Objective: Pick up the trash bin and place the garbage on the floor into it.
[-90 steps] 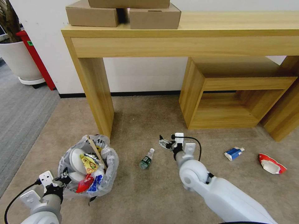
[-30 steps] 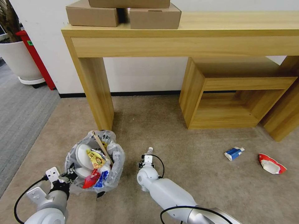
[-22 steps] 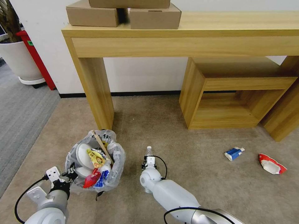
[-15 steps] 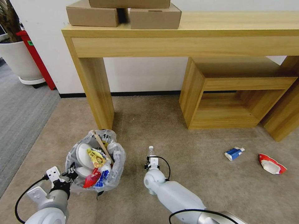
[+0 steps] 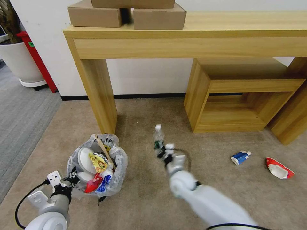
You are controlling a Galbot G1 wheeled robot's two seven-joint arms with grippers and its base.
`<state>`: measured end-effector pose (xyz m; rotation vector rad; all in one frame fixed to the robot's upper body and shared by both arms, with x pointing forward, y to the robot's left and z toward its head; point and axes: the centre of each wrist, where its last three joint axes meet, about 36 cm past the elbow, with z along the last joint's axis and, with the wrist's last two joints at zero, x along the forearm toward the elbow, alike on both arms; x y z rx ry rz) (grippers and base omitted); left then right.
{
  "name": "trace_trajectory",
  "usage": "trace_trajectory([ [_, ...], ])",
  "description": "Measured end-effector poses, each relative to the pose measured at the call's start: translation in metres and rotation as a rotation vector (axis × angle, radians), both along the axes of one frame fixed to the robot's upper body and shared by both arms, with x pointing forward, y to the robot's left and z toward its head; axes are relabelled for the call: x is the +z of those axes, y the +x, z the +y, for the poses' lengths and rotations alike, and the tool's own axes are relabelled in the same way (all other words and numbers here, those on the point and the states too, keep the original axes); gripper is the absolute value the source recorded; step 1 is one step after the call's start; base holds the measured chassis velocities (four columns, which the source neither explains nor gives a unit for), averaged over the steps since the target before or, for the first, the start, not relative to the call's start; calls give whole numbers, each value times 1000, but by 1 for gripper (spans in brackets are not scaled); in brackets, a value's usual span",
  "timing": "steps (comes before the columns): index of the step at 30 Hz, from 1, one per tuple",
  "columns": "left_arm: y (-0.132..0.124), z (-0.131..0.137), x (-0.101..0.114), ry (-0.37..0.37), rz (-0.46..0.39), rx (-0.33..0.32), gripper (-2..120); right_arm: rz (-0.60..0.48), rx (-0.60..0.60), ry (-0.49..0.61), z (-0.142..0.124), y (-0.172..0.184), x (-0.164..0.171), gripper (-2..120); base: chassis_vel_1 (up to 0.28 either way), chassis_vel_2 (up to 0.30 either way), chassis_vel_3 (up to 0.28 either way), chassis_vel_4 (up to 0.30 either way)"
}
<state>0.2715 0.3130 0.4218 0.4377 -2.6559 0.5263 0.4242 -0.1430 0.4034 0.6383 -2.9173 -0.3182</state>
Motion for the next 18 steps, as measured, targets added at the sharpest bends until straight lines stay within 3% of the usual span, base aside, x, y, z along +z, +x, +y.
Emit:
trace_trajectory([
  [1,0,0,0,0,0,0,0,0,0,0,0,0,0,23,0,0,0,0],
  [2,0,0,0,3,3,-1,0,-69,89,29,-2,-12,46,20,0,0,0,0],
  [3,0,0,0,3,3,-1,0,-69,89,29,-2,-12,46,20,0,0,0,0],
  [7,1,-1,4,3,-2,-6,0,-113,256,50,10,-42,106,15,0,0,0,0],
  [18,-2,-6,12,-2,-16,-6,0,-61,480,7,47,-75,125,7,0,0,0,0],
])
